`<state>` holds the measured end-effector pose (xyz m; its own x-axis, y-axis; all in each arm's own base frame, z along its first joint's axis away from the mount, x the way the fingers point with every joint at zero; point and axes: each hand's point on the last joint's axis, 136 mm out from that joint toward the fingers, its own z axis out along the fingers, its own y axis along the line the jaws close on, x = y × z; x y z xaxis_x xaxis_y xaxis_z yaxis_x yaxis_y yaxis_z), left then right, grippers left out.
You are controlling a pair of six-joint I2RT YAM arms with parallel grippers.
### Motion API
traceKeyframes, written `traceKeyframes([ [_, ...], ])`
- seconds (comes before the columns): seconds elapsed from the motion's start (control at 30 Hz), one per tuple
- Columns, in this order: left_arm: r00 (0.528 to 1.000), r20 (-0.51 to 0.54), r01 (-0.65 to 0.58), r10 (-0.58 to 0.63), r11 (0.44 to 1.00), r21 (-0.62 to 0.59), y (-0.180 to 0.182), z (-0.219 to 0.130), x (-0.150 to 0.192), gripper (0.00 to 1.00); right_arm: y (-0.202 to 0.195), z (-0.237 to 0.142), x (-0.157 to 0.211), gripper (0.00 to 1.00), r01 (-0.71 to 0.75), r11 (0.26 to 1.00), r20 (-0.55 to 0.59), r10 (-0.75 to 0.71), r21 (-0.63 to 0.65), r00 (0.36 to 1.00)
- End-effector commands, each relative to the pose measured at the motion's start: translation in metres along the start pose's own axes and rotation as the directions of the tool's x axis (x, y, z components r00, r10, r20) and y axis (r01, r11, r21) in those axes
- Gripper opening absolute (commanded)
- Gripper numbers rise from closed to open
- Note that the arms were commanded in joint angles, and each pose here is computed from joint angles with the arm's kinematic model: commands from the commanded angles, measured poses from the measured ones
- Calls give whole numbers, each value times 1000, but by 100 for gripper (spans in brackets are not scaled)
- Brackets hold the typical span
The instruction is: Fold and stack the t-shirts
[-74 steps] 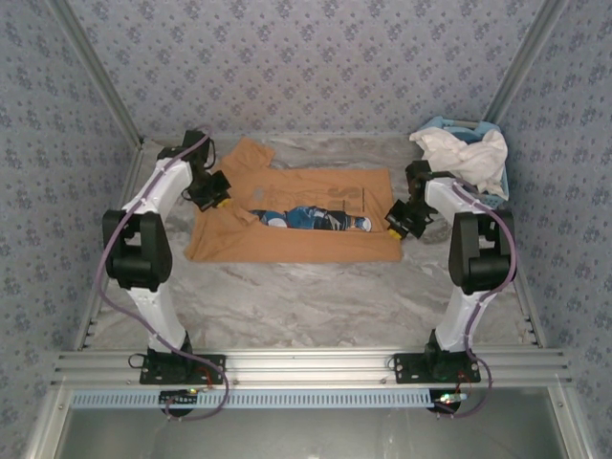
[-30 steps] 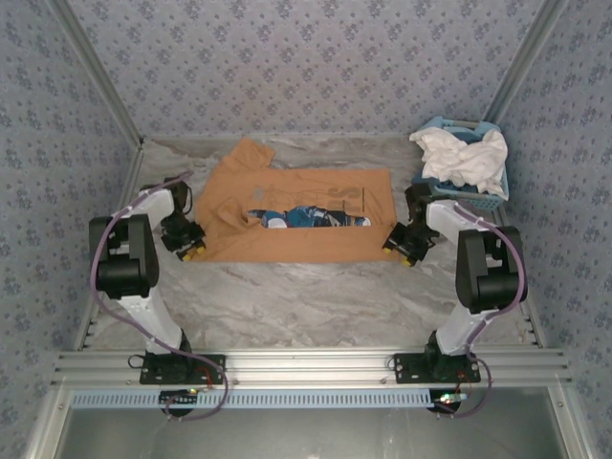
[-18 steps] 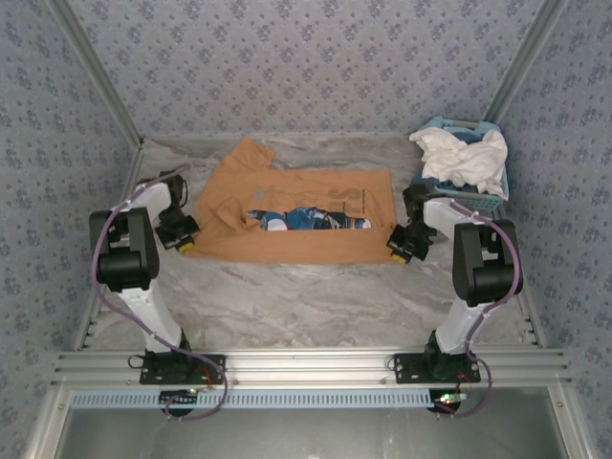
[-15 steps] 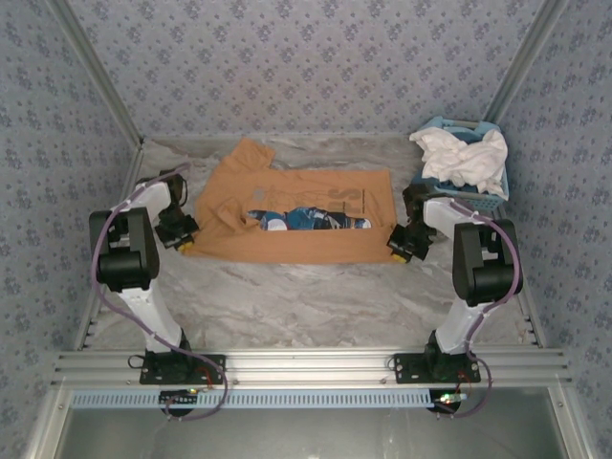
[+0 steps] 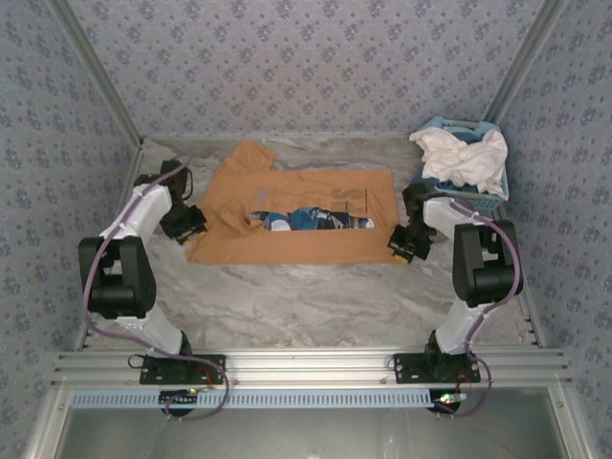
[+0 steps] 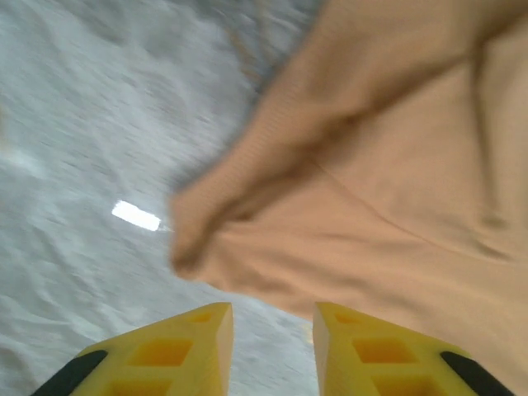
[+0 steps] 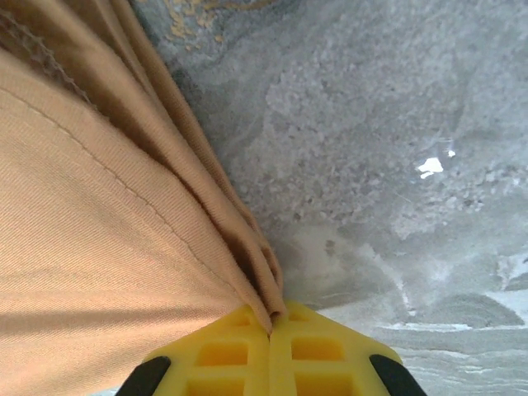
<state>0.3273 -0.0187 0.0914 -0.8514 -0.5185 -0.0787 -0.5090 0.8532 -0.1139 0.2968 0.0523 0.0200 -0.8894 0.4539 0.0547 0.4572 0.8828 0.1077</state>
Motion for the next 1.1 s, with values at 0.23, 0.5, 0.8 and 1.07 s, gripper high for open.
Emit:
traceKeyframes([
  [0.23, 984, -157, 72, -88, 992, -107, 13, 70, 28, 15, -20, -4, 18, 0, 21, 997, -43, -17, 76, 999],
  [0.5, 976, -191, 70, -105, 981, -181, 56, 66, 80, 14, -39, -7, 51, 0, -2, 995, -85, 10, 99, 996],
  [0.8, 984, -118, 120, -132, 988, -100, 53, 24, 90, 28, -49, -17, 105, 23, -94, 995, -128, 99, 45, 987],
  [1.07, 958, -181, 256, -222, 947, 192, -37, 2, 85, 51, -26, -67, 70, 53, -47, 998, 97, 52, -53, 994],
])
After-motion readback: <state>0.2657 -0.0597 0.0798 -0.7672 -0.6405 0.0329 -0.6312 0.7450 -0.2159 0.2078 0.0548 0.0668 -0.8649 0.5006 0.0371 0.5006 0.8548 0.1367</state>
